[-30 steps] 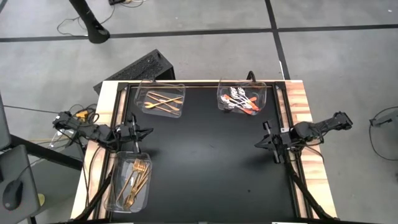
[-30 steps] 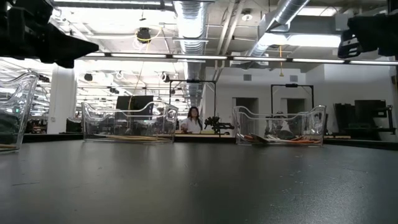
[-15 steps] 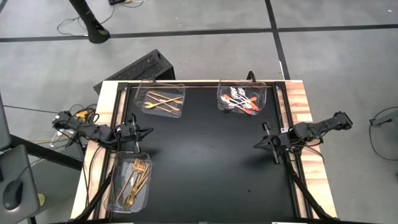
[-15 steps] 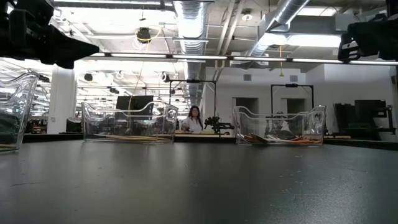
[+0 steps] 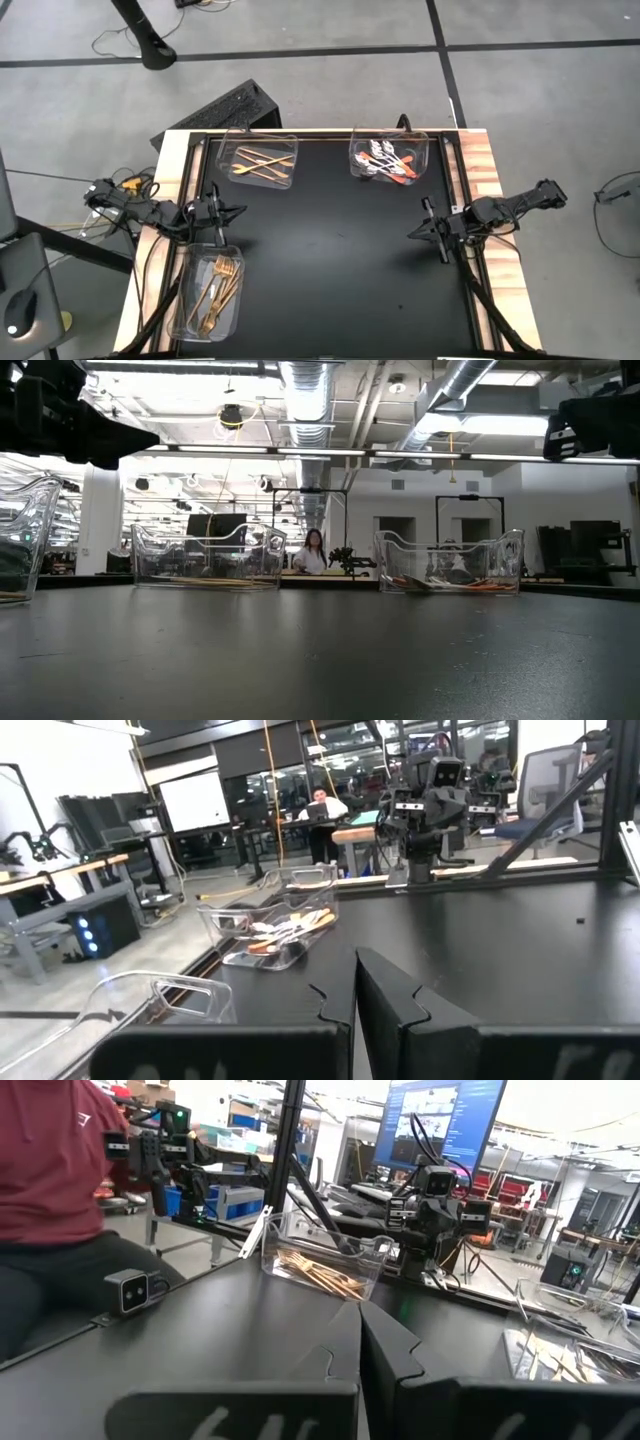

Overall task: Sort silverware by color (type)
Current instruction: Return to Home Position

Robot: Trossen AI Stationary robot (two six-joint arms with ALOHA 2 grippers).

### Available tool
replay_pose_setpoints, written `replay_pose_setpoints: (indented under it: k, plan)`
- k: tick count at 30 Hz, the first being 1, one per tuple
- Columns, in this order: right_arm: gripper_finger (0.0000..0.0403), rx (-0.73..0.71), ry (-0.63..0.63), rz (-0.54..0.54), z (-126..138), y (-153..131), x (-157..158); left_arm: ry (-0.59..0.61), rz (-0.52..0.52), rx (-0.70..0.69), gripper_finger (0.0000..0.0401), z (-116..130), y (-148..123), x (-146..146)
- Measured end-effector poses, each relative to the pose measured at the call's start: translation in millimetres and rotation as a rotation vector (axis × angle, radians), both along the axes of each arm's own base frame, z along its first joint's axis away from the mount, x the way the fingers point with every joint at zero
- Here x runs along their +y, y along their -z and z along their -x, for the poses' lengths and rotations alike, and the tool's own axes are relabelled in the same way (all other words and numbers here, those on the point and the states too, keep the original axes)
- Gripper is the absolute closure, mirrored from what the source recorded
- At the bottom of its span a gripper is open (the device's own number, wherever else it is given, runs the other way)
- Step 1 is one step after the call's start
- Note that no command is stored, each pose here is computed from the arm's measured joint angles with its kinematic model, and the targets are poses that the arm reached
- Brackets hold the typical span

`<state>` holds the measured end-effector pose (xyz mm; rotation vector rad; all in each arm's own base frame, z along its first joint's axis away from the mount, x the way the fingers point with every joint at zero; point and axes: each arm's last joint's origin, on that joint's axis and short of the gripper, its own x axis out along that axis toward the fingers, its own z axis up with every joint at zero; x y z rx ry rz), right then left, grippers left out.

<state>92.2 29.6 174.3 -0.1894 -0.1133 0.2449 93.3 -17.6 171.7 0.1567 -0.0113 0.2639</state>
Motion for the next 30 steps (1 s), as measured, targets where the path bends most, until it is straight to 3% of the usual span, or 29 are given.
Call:
replay_pose_setpoints:
  k: [30]
  plan:
    - [0.0387,0.0,0.001,0.001,0.0,0.0,0.0,0.0,-0.004,0.0,0.0401,0.0,-0.3,0.0]
